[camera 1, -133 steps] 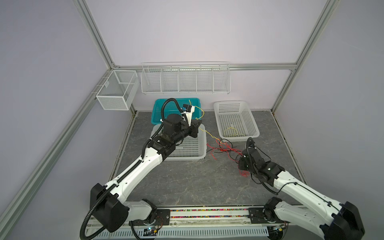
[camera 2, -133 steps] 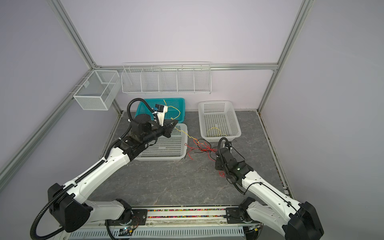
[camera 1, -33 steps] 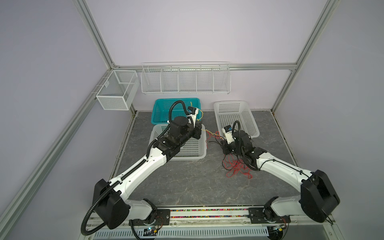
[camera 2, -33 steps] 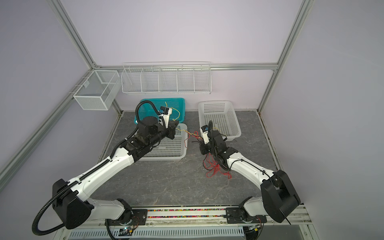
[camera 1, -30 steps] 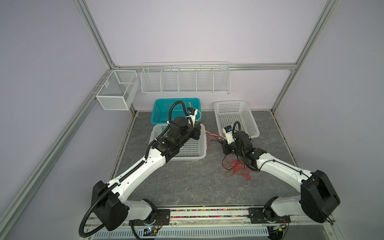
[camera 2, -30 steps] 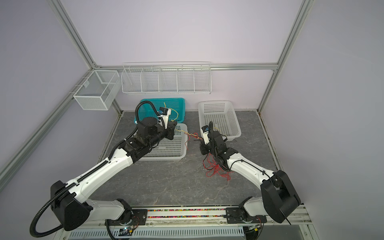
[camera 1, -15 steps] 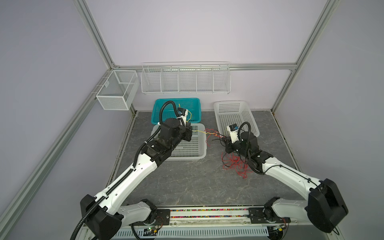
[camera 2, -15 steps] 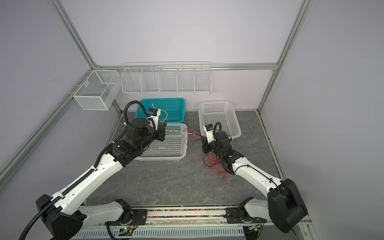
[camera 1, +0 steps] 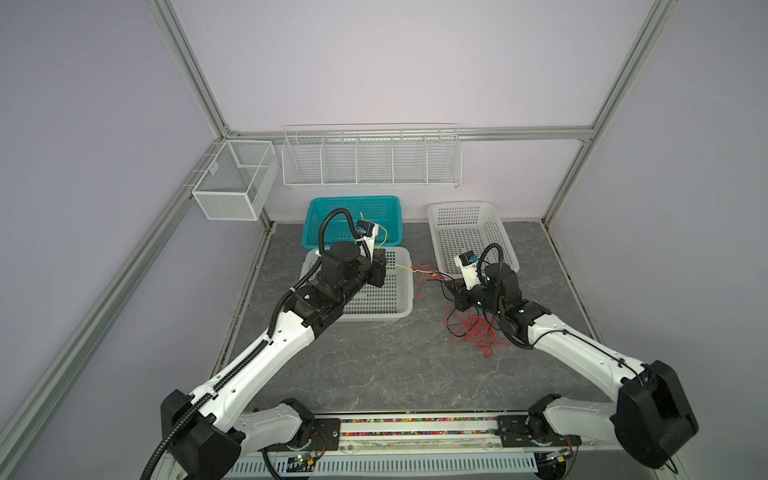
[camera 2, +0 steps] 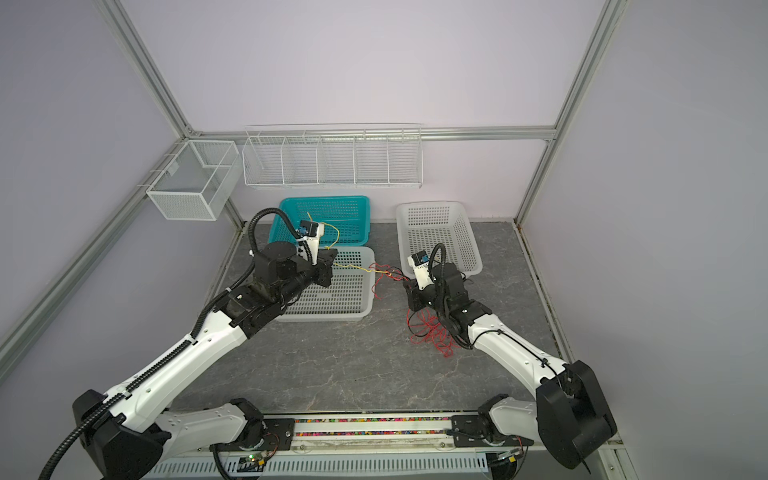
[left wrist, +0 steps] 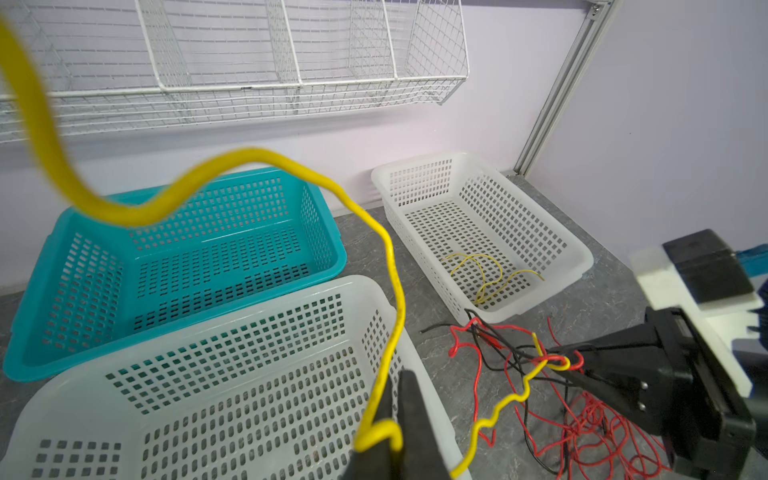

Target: Untangle the cables

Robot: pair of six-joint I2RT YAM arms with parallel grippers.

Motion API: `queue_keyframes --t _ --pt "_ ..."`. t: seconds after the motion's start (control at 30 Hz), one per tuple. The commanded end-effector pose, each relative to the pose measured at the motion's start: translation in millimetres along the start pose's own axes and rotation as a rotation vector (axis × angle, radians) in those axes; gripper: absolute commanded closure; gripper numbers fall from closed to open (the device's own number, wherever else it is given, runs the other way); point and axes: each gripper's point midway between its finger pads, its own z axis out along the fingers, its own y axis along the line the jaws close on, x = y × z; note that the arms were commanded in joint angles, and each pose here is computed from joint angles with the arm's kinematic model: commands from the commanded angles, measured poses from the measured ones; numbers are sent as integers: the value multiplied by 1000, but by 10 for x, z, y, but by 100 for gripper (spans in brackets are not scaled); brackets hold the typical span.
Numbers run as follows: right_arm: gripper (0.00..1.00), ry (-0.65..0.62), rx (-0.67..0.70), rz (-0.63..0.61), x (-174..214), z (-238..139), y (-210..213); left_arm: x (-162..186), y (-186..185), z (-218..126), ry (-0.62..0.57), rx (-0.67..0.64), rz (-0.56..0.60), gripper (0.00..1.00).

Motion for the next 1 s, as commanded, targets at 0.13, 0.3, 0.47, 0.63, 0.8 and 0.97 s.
queue_keyframes --t 0.13,0.3,0.47,0.63,0.8,0.97 --pt "94 68 -54 14 117 -21 75 63 33 216 -7 -57 6 100" --pt "85 72 -48 18 114 20 67 197 19 337 23 -59 -6 100" --pt "74 92 -20 16 116 77 15 256 -11 412 34 -54 -17 100" --pt "53 77 10 7 55 49 -17 278 5 445 40 -71 -19 100" --pt "43 55 12 -9 -59 11 1 296 -8 475 40 -69 -22 100" --pt "35 32 -2 -64 -253 -43 107 288 -93 497 38 -45 -13 100"
